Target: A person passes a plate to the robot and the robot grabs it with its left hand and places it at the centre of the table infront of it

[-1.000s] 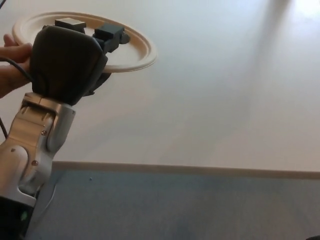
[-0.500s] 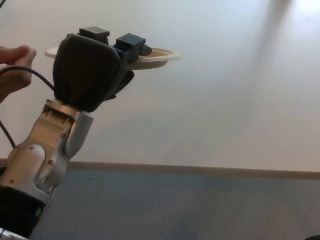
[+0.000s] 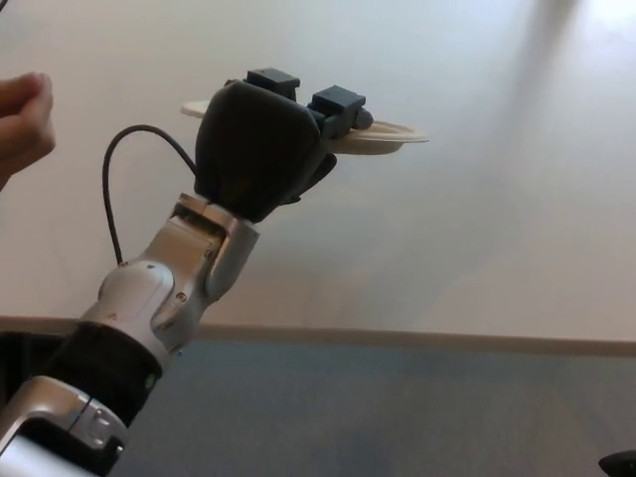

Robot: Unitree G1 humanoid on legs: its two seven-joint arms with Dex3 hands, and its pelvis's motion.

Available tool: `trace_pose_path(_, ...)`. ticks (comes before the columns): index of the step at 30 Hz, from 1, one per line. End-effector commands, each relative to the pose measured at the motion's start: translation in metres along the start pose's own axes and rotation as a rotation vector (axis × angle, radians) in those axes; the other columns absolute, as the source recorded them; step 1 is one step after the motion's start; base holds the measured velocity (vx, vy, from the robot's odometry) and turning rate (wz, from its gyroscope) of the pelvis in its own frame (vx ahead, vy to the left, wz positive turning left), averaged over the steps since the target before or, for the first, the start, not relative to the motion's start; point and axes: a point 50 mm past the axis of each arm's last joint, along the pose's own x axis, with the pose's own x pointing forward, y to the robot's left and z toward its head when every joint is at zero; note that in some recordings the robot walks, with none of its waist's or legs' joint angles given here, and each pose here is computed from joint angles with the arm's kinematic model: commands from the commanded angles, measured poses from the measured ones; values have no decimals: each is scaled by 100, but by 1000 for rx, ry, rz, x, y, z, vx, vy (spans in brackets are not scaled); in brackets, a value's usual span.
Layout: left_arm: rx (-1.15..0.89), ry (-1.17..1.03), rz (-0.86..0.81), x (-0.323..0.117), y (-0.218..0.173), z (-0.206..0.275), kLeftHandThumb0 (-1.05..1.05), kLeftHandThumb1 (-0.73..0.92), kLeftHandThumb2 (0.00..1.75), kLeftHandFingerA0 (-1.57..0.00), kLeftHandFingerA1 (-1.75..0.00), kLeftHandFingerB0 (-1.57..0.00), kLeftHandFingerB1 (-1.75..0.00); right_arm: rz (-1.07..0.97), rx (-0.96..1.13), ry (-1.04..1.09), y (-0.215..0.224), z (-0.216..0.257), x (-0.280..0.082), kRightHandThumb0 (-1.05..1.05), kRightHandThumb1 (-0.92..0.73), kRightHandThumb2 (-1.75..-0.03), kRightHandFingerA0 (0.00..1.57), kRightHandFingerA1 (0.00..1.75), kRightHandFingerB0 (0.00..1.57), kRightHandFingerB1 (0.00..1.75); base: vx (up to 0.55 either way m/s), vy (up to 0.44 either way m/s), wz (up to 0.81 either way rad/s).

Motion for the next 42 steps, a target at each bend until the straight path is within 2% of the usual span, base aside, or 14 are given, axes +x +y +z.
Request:
trace_pose_path(1, -12, 29, 3, 7, -6, -4, -25, 63, 58, -94, -115, -74, -52, -2, -29, -10, -7, 5, 1, -88, -68, -111, 30, 62, 25, 54, 0, 0, 0)
trace_pose_path(8, 21, 93, -86, 4, -21, -13, -24, 59, 58, -89, -136, -78, -57, -1, -53, -23, -7, 11, 3, -87, -69, -112, 32, 63, 28, 56, 0, 0, 0)
trace_pose_path(10, 44, 109, -141, 2, -25, -18, -25, 62, 59, -87, -135, -74, -56, -3, -50, -24, -8, 13, 4, -85, -84, -65, 34, 59, 35, 48, 0, 0, 0)
trace_pose_path(12, 59, 116, -164, -3, -30, -22, -27, 64, 60, -87, -129, -74, -57, -3, -43, -28, -8, 14, 4, -87, -67, -111, 32, 64, 28, 56, 0, 0, 0)
trace_pose_path(13, 64, 122, -185, -5, -33, -23, -28, 63, 60, -84, -131, -74, -58, -4, -47, -30, -8, 15, 4, -84, -83, -65, 34, 60, 35, 49, 0, 0, 0)
trace_pose_path(15, 64, 143, -239, -10, -39, -25, -28, 59, 58, -85, -118, -75, -56, -4, -56, -36, -8, 15, 4, -84, -67, -111, 32, 64, 28, 56, 0, 0, 0)
trace_pose_path(18, 52, 167, -299, -17, -48, -25, -27, 60, 58, -84, -114, -72, -52, 1, -88, -38, -8, 18, 4, -83, -83, -65, 36, 60, 34, 49, 0, 0, 0)
trace_pose_path(24, 22, 171, -421, -24, -64, -13, -26, 66, 59, -86, -102, -74, -50, 13, -62, -49, -6, 20, 5, -86, -67, -111, 31, 63, 28, 56, 0, 0, 0)
trace_pose_path(25, 22, 162, -418, -25, -64, -12, -27, 65, 59, -85, -108, -74, -50, 12, -66, -51, -6, 20, 5, -83, -83, -65, 34, 59, 35, 49, 0, 0, 0)
trace_pose_path(30, 21, 162, -477, -22, -69, -5, -32, 66, 60, -76, -121, -67, -44, 9, -77, -53, -8, 22, 6, -84, -83, -65, 34, 57, 35, 47, 0, 0, 0)
trace_pose_path(35, 42, 162, -508, -17, -68, -4, -34, 71, 62, -81, -86, -49, -36, 7, -72, -55, -10, 24, 6, -84, -66, -111, 34, 63, 24, 53, 0, 0, 0)
trace_pose_path(36, 45, 168, -543, -14, -67, -5, -47, 70, 61, -44, -37, -29, -30, 4, -80, -58, -11, 25, 6, -86, -83, -65, 34, 58, 34, 48, 0, 0, 0)
trace_pose_path(37, 42, 176, -560, -11, -66, -5, -72, 49, 82, 0, -37, -7, -34, 4, -84, -62, -11, 25, 6, -86, -67, -112, 32, 63, 25, 54, 0, 0, 0)
trace_pose_path(42, 33, 204, -551, 0, -56, -7, -85, 52, 88, 0, 0, 0, -6, 7, -82, -69, -12, 27, 6, -87, -67, -112, 32, 62, 27, 54, 0, 0, 0)
